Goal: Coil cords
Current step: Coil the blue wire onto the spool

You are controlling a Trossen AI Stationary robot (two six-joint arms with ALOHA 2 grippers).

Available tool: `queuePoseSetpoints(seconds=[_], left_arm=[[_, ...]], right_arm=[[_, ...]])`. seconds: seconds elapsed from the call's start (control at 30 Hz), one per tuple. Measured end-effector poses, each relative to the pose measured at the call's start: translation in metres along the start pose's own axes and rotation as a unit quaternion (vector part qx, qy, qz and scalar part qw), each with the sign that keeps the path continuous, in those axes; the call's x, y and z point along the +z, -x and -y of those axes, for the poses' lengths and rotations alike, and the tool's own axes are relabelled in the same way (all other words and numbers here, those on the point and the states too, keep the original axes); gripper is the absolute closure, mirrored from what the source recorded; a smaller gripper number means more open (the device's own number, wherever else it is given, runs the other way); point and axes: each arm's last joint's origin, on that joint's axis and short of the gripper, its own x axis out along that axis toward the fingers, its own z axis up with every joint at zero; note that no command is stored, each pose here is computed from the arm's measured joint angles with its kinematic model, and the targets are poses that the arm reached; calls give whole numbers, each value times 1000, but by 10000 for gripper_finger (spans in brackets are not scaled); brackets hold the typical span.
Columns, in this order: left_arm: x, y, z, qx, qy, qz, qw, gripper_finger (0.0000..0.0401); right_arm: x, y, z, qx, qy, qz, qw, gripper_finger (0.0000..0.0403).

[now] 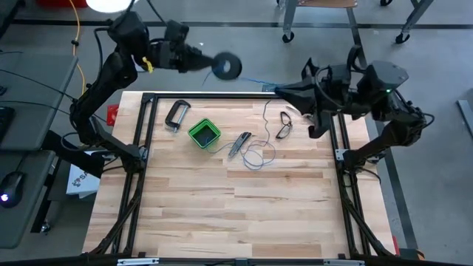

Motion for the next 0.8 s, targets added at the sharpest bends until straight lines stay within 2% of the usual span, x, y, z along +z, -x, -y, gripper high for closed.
queuePoseSetpoints(seconds=[0.2, 0.4, 0.67, 0.8], left_arm=[[-19, -21, 2, -53, 66, -102, 991, 401], [-36, -55, 0, -106, 103, -165, 975, 401], [-46, -105, -2, -237, 142, -195, 941, 401], [-50, -118, -6, -273, 164, -203, 926, 401]], right_arm=[[2, 2, 9, -16, 6, 4, 1000, 403], [1, -2, 20, -18, 10, 2, 1000, 403], [-5, -14, 31, -4, -1, 0, 1000, 403], [-13, -25, 33, 9, -16, -7, 1000, 403]])
